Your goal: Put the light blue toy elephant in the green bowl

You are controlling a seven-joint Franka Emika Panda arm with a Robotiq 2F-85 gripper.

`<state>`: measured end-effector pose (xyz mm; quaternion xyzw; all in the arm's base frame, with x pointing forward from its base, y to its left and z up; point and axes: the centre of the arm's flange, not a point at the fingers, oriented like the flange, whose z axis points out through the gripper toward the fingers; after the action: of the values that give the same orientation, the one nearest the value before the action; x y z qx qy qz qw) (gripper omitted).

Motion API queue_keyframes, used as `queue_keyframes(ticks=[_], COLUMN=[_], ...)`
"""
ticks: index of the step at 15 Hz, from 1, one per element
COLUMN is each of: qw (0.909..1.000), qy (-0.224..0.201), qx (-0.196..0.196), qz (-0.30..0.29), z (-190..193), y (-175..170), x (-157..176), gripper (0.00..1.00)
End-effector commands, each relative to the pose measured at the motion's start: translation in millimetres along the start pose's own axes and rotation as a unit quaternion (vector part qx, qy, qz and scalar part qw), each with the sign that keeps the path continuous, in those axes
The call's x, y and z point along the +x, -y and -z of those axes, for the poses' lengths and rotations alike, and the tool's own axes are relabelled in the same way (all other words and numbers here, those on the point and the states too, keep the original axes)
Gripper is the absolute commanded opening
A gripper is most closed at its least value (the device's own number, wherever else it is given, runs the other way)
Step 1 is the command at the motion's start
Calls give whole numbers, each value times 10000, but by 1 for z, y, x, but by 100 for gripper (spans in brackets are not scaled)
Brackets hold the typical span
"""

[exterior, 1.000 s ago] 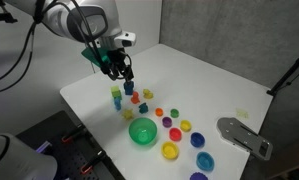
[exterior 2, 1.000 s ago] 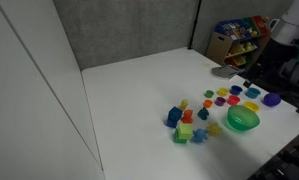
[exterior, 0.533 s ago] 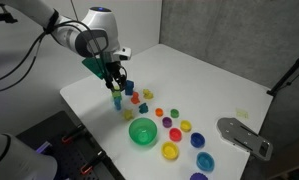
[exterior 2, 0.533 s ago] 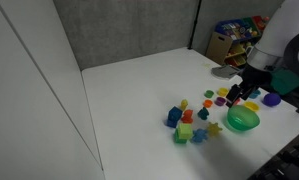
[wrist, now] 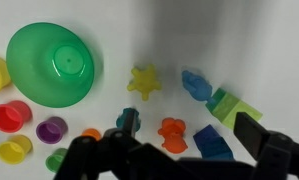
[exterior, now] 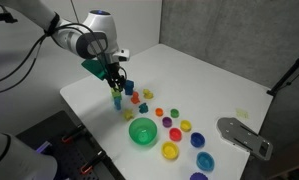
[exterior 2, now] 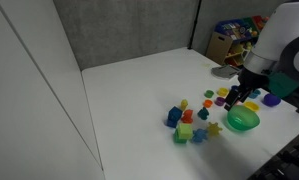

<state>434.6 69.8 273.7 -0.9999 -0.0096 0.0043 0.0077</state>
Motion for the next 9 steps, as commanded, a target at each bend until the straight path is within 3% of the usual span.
queue_keyframes(ticks=[1,9], qw=[9993,9890], qy=[126,-160], qx=[79,351], qz=[352,1428], z=[-27,-94], y=[-1,32], x=[21,38], gripper=[100,100])
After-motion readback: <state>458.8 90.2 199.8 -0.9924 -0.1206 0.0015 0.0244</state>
